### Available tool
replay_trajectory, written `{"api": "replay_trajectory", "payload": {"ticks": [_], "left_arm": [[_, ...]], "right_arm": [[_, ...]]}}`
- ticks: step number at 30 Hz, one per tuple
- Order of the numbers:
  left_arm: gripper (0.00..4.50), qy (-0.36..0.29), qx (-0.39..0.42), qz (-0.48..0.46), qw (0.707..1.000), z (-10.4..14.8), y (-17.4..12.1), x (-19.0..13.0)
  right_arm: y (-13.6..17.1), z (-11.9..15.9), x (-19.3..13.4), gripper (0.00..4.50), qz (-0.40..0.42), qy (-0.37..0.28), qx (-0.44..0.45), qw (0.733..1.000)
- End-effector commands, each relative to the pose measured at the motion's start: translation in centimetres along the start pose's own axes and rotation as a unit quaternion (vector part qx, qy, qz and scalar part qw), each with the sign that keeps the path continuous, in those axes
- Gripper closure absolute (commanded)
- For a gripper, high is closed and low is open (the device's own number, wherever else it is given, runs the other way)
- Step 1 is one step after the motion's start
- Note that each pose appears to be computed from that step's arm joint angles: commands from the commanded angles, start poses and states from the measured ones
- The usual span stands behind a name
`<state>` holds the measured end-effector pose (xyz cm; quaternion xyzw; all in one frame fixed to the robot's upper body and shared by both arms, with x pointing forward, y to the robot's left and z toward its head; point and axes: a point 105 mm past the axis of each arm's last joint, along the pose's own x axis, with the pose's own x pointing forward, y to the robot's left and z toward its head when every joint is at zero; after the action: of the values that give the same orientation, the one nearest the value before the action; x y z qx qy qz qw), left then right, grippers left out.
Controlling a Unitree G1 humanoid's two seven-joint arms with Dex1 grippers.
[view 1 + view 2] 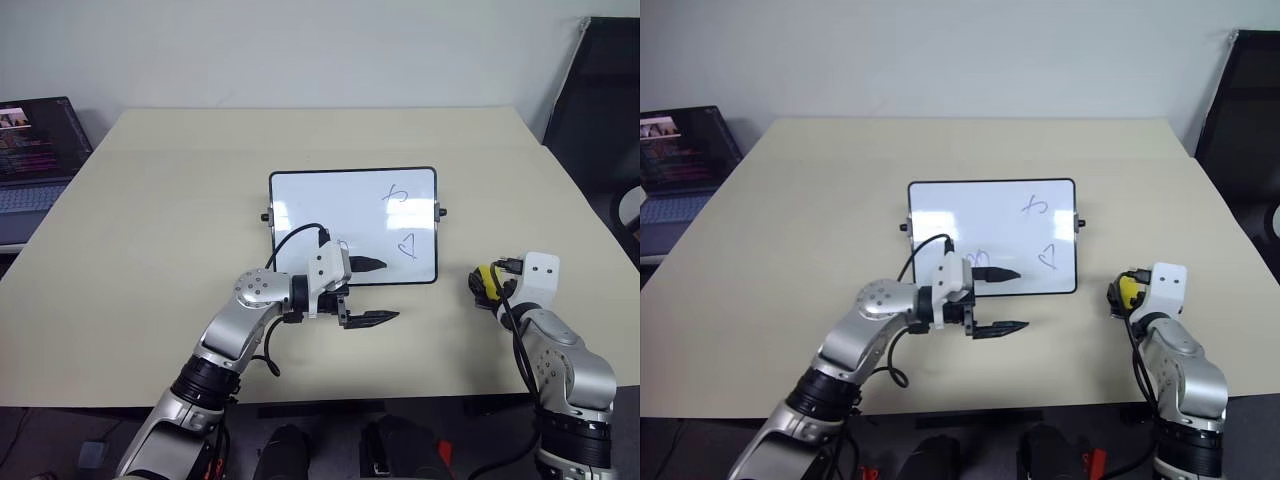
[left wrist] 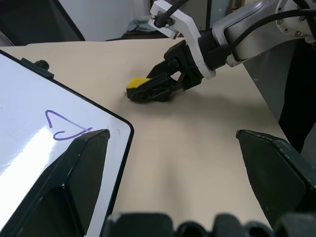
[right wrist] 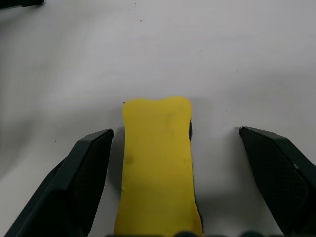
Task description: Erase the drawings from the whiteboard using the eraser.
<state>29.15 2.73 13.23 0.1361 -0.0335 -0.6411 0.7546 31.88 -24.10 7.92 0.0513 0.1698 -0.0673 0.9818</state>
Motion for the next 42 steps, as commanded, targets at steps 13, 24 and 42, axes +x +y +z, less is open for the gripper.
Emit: {"api": "replay_trajectory", "payload": {"ticks": [13, 24, 42], "left_arm": [[0.0, -0.011, 0.027, 0.015, 0.999, 0.9, 0.7, -0.2], [0.0, -0.01, 0.027, 0.019, 0.999, 0.8, 0.8, -0.2], [0.0, 0.023, 0.032, 0.179, 0.983, -1.8, 3.2, -1.6]], "right_arm": [[0.0, 1.9, -0.5, 2.44, -0.001, -0.033, 0.011, 0.999], [0.0, 2.4, -0.5, 3.27, -0.003, -0.04, 0.008, 0.999], [4.7, 6.8, -1.8, 3.27, 0.09, -0.181, -0.099, 0.974]]}}
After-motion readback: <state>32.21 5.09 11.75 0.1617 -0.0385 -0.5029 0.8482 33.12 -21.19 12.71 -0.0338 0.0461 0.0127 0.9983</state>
